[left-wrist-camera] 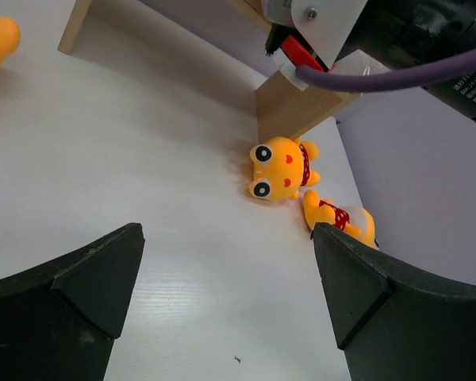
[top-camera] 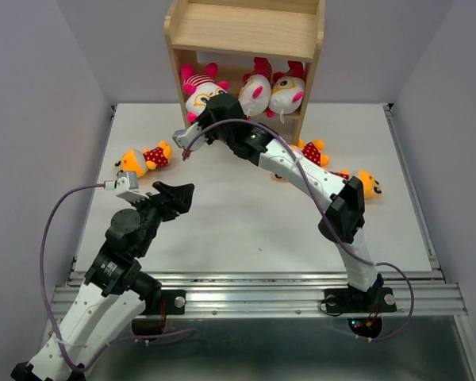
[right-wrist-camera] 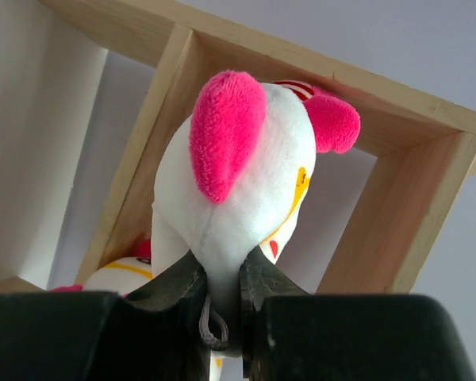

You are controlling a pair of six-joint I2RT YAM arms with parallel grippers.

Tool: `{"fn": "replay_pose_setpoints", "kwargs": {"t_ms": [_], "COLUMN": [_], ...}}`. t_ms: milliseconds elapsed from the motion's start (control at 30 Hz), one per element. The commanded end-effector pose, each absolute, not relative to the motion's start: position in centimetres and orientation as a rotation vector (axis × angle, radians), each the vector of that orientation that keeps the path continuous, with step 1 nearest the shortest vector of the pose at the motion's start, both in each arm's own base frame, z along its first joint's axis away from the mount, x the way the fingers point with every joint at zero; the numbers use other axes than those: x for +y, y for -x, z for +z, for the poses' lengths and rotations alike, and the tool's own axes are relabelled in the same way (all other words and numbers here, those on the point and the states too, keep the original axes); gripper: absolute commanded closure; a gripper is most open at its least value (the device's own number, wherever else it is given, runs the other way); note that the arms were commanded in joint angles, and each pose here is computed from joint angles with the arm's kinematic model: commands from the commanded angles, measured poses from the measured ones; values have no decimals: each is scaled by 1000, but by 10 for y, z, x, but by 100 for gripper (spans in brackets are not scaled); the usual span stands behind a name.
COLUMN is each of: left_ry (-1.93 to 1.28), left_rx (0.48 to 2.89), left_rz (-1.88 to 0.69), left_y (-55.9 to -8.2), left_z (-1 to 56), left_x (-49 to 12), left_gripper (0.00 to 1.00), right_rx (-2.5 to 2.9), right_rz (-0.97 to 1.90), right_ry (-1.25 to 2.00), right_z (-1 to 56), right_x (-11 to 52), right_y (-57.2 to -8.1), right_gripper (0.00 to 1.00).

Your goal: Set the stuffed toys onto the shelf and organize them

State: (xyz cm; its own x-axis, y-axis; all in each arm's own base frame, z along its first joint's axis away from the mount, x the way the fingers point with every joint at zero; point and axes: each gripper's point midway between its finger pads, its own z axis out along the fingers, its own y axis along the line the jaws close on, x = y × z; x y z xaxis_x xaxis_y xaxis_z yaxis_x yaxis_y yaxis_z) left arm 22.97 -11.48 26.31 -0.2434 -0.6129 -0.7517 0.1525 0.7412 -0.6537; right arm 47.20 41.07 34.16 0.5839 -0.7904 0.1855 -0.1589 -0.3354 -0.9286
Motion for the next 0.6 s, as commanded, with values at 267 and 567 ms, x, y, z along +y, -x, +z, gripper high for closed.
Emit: {"fn": "replay_pose_setpoints", "kwargs": {"t_ms": [267, 567], "left_ry": [392, 401], "left_rx": [1627, 1614], "left_rz": [-807, -841], "left_y": [-229, -226], "left_z": [269, 269], "left_x": [-118, -119], "left_gripper": [1, 2], "right_rx": [808, 812], "right_rz": [-935, -810], "right_ry": [1598, 1591], "right_z": [362, 361], "right_x": [399, 395], "right_y": [-540, -525], "right_gripper": [81, 0]}}
